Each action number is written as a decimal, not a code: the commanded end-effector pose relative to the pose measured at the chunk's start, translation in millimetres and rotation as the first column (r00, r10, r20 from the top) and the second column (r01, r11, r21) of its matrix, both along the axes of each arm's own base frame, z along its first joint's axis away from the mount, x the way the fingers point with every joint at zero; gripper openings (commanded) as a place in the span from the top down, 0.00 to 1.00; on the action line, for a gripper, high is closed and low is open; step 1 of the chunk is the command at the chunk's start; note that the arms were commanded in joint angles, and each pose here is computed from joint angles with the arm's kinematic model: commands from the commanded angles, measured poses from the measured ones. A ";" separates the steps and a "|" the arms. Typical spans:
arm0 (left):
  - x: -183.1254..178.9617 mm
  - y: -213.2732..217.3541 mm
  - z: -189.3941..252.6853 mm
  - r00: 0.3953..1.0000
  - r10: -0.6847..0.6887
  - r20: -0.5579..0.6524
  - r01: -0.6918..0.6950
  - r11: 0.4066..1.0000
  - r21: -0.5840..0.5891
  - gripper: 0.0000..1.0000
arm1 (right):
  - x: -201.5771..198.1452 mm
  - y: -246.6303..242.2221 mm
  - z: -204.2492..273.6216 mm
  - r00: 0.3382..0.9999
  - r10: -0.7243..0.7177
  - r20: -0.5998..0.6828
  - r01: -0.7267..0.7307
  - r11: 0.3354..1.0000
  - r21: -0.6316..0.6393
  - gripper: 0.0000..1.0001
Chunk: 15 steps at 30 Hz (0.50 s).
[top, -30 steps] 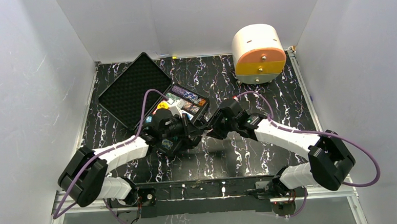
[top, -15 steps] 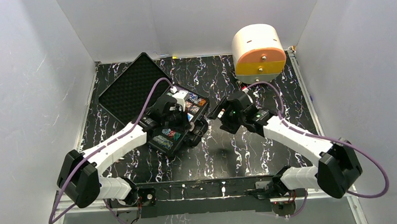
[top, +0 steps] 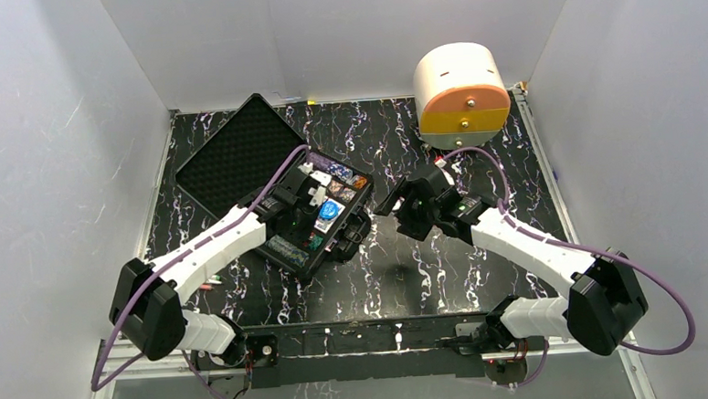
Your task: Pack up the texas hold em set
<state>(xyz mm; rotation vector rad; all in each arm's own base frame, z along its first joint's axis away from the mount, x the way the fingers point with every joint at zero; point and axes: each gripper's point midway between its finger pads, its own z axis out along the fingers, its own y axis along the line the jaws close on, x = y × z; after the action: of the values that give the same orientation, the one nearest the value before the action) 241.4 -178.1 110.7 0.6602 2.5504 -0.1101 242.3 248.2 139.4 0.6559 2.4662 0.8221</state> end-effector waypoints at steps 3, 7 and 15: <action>-0.4 8.9 0.5 1.000 -0.027 -0.010 0.028 0.997 0.067 1.00 | -1.9 -1.2 -8.1 1.000 0.002 -0.020 -0.002 1.000 -0.009 0.18; 2.8 9.2 -7.2 1.000 -0.027 -0.014 0.028 0.996 0.084 1.00 | -2.6 -1.2 -9.0 1.000 0.002 -0.023 -0.002 1.000 -0.007 0.18; 18.1 36.2 -10.7 0.998 0.035 0.045 -0.044 0.971 0.237 1.00 | -3.1 -3.1 -8.5 1.000 -0.003 -0.021 0.003 1.000 -0.009 0.18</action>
<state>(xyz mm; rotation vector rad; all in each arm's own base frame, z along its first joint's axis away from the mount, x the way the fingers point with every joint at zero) 250.7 -170.5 106.9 0.6967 2.5468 -0.0046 239.5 248.7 131.7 0.6566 2.4947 0.8103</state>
